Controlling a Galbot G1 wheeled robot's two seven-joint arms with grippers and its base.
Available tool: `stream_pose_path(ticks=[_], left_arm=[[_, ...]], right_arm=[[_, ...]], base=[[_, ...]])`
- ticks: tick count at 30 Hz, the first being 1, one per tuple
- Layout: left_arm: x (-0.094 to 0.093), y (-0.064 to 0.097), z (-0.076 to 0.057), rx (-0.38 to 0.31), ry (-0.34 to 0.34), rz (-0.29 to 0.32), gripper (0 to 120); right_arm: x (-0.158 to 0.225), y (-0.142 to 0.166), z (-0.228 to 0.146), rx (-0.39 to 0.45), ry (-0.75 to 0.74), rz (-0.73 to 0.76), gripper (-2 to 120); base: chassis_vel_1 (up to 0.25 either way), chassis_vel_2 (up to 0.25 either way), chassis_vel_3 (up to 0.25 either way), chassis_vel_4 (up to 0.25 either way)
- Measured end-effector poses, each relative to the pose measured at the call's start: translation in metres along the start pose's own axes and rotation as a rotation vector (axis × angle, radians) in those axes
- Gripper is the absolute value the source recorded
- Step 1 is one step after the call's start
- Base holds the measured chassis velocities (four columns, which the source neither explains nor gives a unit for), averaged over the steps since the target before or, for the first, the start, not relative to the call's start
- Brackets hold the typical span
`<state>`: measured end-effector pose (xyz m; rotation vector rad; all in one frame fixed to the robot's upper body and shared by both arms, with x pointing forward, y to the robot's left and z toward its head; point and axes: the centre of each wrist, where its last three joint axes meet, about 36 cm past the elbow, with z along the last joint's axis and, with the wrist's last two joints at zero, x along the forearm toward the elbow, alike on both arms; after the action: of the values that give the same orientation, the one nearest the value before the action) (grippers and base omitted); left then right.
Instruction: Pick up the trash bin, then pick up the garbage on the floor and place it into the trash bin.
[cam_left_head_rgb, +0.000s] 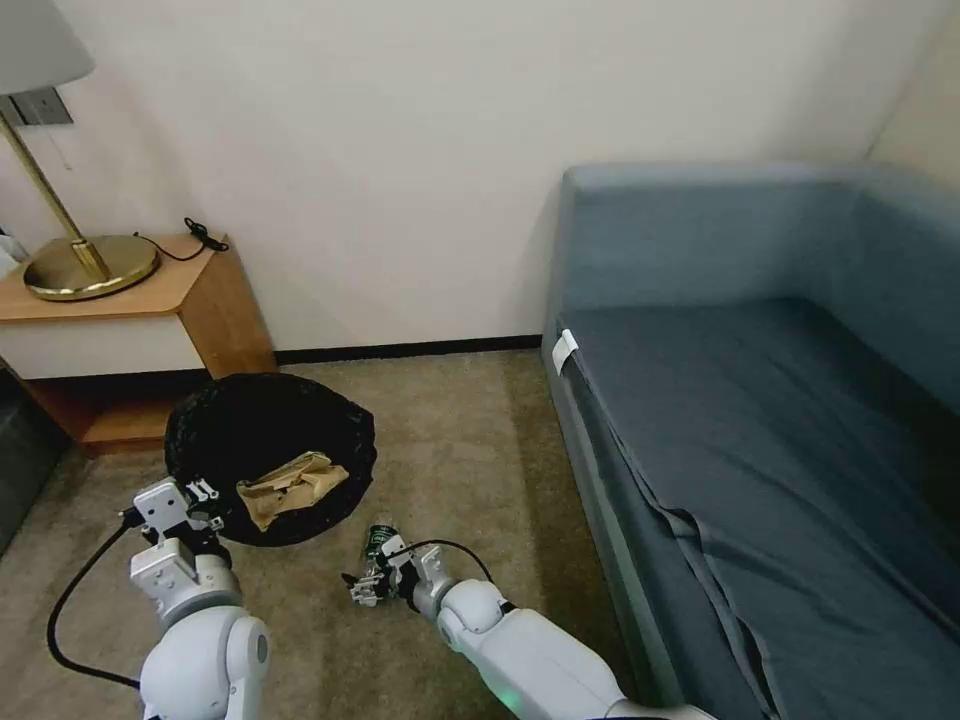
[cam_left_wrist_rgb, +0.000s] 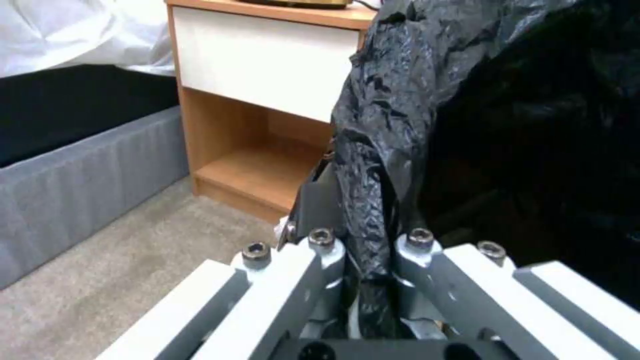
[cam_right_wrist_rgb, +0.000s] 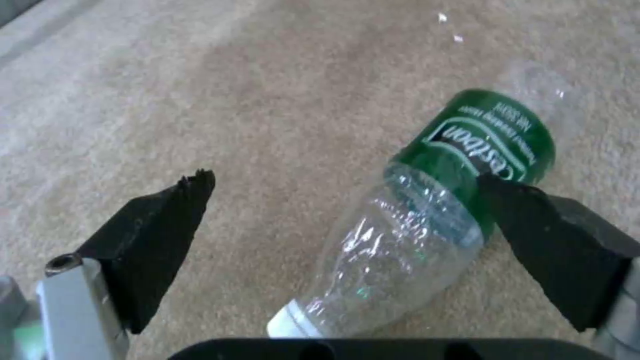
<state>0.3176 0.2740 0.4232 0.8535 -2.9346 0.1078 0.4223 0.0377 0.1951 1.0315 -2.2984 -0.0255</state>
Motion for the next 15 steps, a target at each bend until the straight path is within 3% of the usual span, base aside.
stream_pose_path(ticks=[15], left_arm=[[0.004, -0.009, 0.002, -0.029, -0.007, 0.017, 4]], right_arm=[[0.000, 0.014, 0.003, 0.018, 0.090, 0.070, 100]], base=[[0.000, 0.000, 0.000, 0.000]])
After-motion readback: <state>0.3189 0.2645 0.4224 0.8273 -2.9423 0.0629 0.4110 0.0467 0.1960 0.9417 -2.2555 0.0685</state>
